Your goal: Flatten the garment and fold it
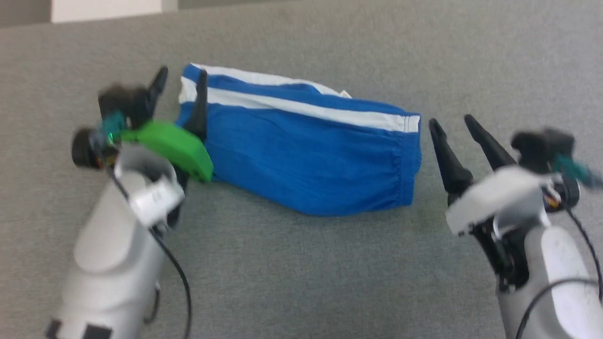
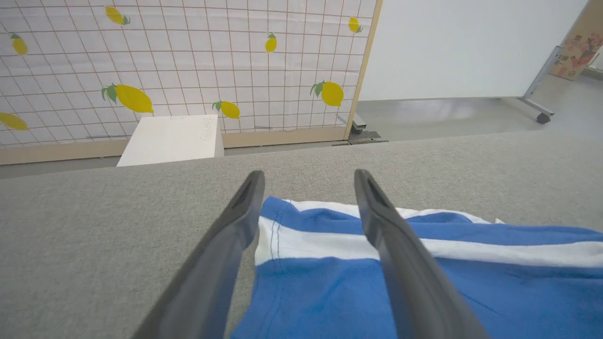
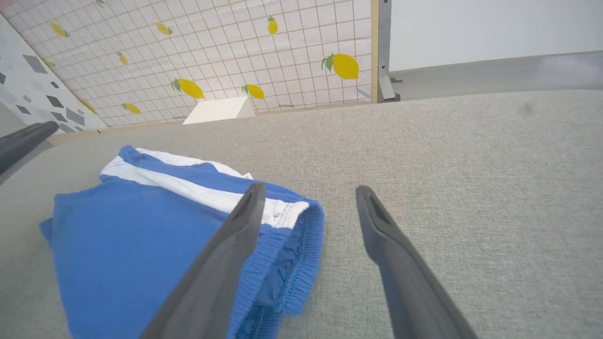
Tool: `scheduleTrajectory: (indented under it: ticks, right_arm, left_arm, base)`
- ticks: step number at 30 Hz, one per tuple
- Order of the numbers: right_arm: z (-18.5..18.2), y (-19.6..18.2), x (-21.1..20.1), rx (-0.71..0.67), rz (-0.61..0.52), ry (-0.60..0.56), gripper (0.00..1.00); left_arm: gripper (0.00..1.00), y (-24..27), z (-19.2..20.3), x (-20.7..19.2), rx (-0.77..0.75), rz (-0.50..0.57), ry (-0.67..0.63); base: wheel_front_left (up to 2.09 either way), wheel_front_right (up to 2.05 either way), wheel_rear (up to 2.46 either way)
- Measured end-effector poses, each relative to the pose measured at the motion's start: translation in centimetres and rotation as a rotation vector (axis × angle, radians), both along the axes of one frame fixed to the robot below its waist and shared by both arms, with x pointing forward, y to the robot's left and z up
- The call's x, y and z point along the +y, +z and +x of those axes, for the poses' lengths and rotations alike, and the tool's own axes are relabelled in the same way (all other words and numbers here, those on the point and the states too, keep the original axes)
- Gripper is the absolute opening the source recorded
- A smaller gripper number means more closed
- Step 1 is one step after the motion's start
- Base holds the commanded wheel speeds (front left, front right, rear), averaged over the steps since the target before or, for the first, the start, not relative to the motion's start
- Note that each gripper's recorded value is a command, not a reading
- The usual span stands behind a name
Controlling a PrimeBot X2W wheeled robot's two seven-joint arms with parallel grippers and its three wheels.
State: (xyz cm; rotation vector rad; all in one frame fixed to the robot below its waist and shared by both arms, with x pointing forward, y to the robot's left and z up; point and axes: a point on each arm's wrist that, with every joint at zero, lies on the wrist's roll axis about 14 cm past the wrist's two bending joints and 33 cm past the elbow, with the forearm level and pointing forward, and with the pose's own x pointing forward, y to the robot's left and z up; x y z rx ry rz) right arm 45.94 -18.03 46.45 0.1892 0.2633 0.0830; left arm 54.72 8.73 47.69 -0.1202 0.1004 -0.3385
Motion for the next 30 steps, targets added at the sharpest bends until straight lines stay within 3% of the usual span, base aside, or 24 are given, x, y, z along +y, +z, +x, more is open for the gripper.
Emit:
scheduleTrajectory:
  ticks: [6, 15, 23, 24, 30]
  right_arm:
    - [-3.2, 3.7, -0.6, -0.281, 0.048, -0.073, 1.00]
    - [-7.2, 4.1, -2.1, -0.345, 0.031, -0.136, 1.00]
    - [-8.2, 5.1, -2.8, -0.376, 0.011, -0.154, 1.00]
    - [-8.3, 5.4, -2.7, -0.384, 0.010, -0.153, 1.00]
    - [-8.7, 5.6, -2.6, -0.385, 0.011, -0.152, 1.00]
  left_arm:
    - [1.00, 1.7, -3.9, 0.7, -0.082, -0.073, 0.055]
    - [1.00, 1.9, -5.8, 2.1, -0.075, -0.082, 0.091]
    - [1.00, -2.8, -3.9, 2.5, 0.146, -0.005, 0.105]
    - [1.00, -4.5, -3.1, 2.7, 0.261, 0.033, 0.123]
    - [1.00, -8.9, -3.3, 2.7, 0.538, 0.118, 0.132]
  base:
    - [0.00, 0.00, 0.00]
    - [0.00, 0.00, 0.00]
    - [0.00, 0.00, 0.00]
    - [0.00, 0.00, 0.00]
    - [0.00, 0.00, 0.00]
